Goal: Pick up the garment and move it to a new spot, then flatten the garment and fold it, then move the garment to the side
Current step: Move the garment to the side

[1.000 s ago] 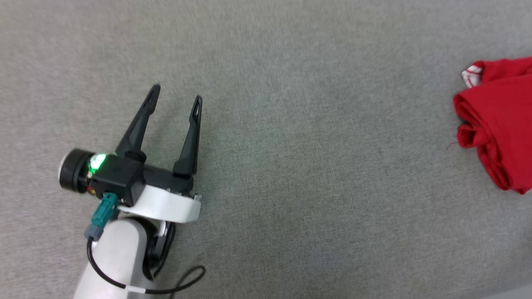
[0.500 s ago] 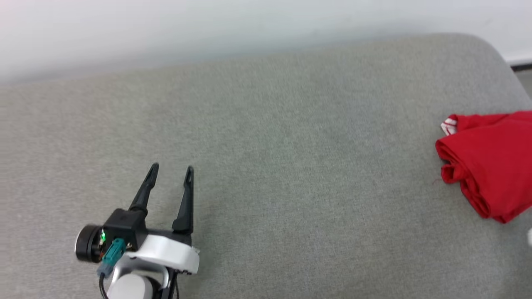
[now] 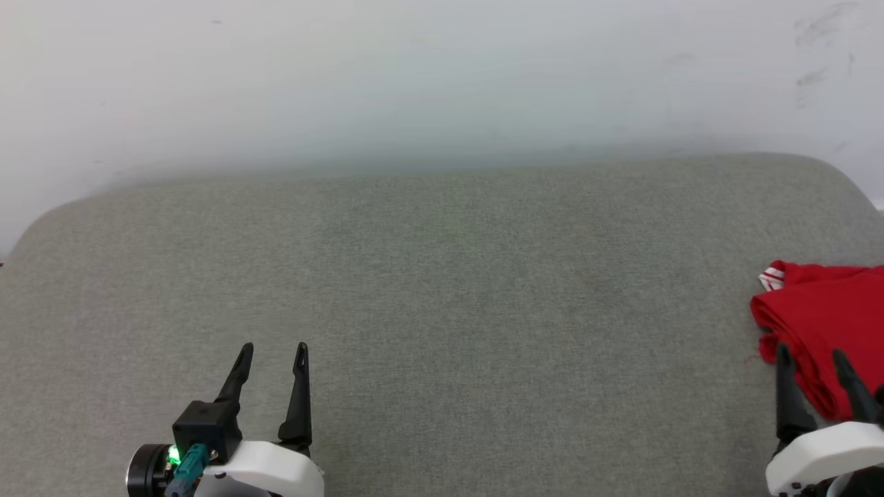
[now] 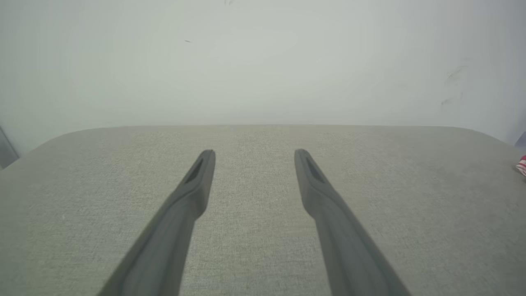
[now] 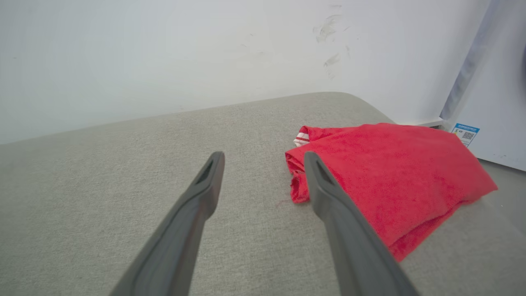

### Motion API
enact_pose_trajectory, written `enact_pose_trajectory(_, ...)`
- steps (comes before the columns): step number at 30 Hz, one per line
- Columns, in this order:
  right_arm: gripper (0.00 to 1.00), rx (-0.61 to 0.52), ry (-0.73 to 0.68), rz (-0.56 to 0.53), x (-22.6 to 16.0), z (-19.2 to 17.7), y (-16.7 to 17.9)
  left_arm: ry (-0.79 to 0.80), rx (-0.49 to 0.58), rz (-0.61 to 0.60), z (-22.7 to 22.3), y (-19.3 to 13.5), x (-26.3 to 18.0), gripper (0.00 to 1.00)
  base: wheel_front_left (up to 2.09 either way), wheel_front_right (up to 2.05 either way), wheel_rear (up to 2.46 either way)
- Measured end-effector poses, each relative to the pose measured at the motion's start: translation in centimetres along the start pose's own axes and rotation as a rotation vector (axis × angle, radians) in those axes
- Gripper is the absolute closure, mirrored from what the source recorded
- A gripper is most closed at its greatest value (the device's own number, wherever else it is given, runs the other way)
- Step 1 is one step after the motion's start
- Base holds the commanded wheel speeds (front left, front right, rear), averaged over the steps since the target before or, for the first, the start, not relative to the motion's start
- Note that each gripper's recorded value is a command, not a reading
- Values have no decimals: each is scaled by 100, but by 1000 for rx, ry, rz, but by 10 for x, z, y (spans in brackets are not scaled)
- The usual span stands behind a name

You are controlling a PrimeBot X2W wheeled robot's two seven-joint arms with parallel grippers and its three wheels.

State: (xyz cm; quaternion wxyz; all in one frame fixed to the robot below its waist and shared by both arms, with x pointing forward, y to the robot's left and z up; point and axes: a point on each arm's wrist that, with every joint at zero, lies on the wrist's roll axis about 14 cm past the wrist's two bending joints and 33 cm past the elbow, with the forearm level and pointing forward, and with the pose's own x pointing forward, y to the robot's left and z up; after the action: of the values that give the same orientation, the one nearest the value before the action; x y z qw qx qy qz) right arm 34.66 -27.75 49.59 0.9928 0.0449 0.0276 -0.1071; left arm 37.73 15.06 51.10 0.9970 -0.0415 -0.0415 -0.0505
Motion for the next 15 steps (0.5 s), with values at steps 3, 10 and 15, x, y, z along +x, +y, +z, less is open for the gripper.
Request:
enact_pose_trajectory(3,0,3,-27,77,-4,12,27,-9,3,27,4,8,-8,0,0,0,0)
enact_pose_trajectory(10,0,8,-80,191,-21,35,63,2,22,59,1,20,-21,0,0,0,0)
enact_pose_trajectory(15,0,-1,-92,210,-33,43,67,15,50,51,-2,20,-25,0,0,0,0)
